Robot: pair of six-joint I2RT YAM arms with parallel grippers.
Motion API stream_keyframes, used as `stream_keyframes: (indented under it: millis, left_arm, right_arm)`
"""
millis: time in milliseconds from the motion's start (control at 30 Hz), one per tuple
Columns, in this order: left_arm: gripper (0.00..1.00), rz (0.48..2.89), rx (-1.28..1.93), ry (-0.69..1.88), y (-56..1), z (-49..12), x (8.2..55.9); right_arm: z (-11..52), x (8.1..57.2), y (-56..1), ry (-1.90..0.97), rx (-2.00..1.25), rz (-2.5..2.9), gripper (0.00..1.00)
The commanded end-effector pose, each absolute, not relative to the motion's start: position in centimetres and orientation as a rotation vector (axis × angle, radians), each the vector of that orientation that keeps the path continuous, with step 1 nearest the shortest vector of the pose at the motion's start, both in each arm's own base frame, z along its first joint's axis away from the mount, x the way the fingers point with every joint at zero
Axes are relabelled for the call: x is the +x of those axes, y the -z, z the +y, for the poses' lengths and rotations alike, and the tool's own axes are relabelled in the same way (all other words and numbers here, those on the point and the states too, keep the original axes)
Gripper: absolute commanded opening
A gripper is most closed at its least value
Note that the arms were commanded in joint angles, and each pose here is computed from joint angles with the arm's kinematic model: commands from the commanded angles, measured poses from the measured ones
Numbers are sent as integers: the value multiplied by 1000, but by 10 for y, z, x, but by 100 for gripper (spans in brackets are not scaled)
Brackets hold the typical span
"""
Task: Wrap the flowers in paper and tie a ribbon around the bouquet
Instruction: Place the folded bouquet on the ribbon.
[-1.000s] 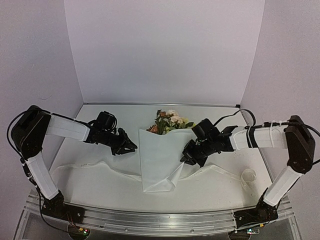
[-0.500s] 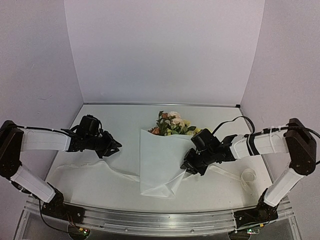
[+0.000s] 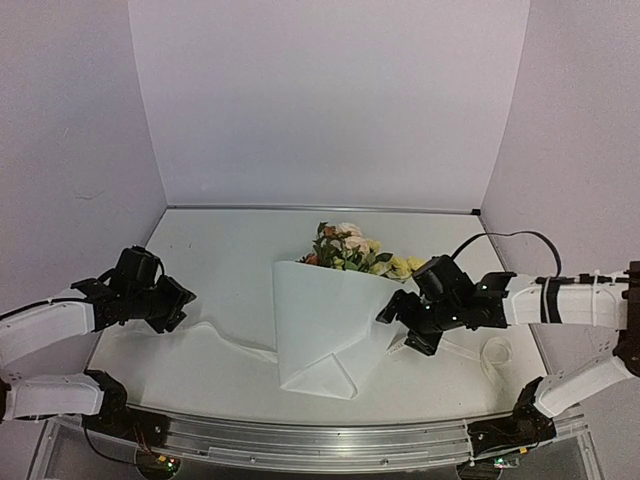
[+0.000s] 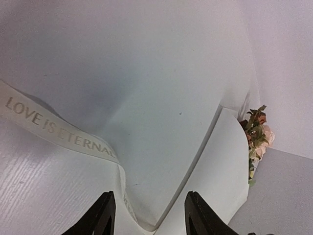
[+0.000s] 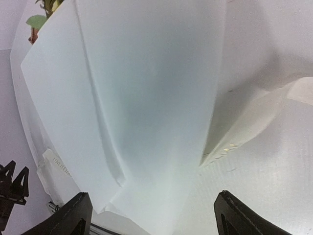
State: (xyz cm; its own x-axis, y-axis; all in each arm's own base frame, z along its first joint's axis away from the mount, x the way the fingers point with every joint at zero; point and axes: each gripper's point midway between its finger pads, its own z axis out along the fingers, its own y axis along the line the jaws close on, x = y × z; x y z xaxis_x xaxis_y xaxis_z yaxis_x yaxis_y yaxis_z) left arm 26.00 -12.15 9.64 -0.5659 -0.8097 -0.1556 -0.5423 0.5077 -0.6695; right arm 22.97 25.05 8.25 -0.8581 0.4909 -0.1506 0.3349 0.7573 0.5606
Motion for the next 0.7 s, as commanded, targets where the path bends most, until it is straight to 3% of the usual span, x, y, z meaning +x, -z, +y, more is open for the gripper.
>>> stream_keyframes:
  millis: [0, 167, 667]
  left_arm:
    - [51, 2306, -1259, 664, -66, -98, 245]
    - [51, 2310, -1293, 651, -54, -99, 249]
    - [54, 2328, -1275, 556, -35, -90, 263]
  right_arm:
    - [177, 217, -54, -540, 858, 2609, 92]
    - [144, 215, -47, -526, 1028, 2531, 96]
    - [94, 214, -23, -393, 1354, 2386, 89]
